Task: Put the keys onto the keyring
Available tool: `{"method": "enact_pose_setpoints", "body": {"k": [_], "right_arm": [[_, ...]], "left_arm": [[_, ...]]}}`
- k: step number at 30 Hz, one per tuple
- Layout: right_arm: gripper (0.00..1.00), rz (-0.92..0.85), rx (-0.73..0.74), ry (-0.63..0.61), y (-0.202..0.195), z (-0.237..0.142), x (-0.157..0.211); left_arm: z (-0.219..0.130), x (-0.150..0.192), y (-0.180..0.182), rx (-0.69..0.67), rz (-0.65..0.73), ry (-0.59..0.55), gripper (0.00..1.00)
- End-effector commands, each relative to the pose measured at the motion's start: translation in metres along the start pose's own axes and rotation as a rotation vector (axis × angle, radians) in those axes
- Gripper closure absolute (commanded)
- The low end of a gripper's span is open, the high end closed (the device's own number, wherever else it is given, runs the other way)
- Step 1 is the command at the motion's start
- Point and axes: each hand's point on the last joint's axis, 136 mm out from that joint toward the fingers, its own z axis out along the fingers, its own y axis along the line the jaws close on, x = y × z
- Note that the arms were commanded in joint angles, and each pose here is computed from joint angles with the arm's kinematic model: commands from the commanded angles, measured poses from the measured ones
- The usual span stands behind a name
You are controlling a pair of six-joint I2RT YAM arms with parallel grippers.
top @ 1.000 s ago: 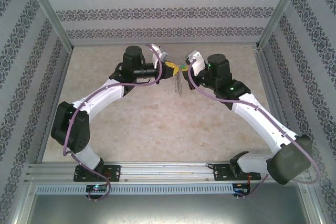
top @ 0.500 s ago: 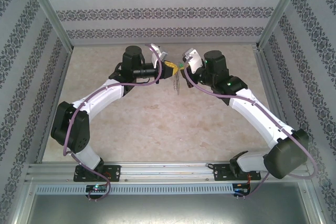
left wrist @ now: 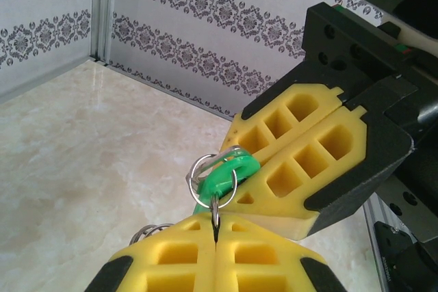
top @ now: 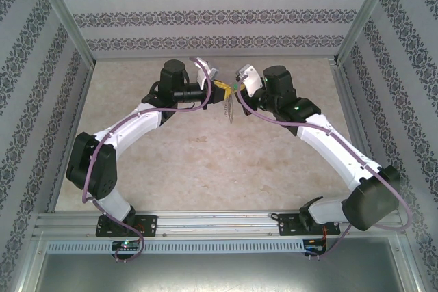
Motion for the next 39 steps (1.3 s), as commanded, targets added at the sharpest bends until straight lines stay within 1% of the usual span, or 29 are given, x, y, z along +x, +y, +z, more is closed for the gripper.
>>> {"method": "enact_pose_setpoints", "body": {"k": [1, 10, 15, 24, 31, 39], "right_arm": [[1.0, -0.025, -0.016, 0.0, 0.003, -0.012, -0.001], [1.0, -0.053, -0.018, 0.062, 0.002, -0.014, 0.006], [1.0, -0.053, -0.018, 0.066, 0.002, -0.011, 0.006], [1.0, -0.06, -0.048, 0.027, 0.008, -0.007, -0.011], [1.0, -0.065, -0.07, 0.042, 0.014, 0.003, -0.009], [1.0, -0.064, 0.014, 0.078, -0.004, 0.0, 0.003]], "left_arm": [[-0.001, -0.021, -0.014, 0.033, 0.082, -0.019, 1.0], [-0.001, -0.015, -0.007, -0.006, 0.12, 0.065, 1.0], [-0.001, -0.012, -0.005, -0.012, 0.126, 0.093, 1.0], [0.001, -0.008, -0.005, -0.001, 0.12, 0.099, 1.0], [0.001, -0.009, -0.007, 0.003, 0.119, 0.094, 1.0], [0.002, -0.008, -0.006, 0.0, 0.116, 0.094, 1.0]]}}
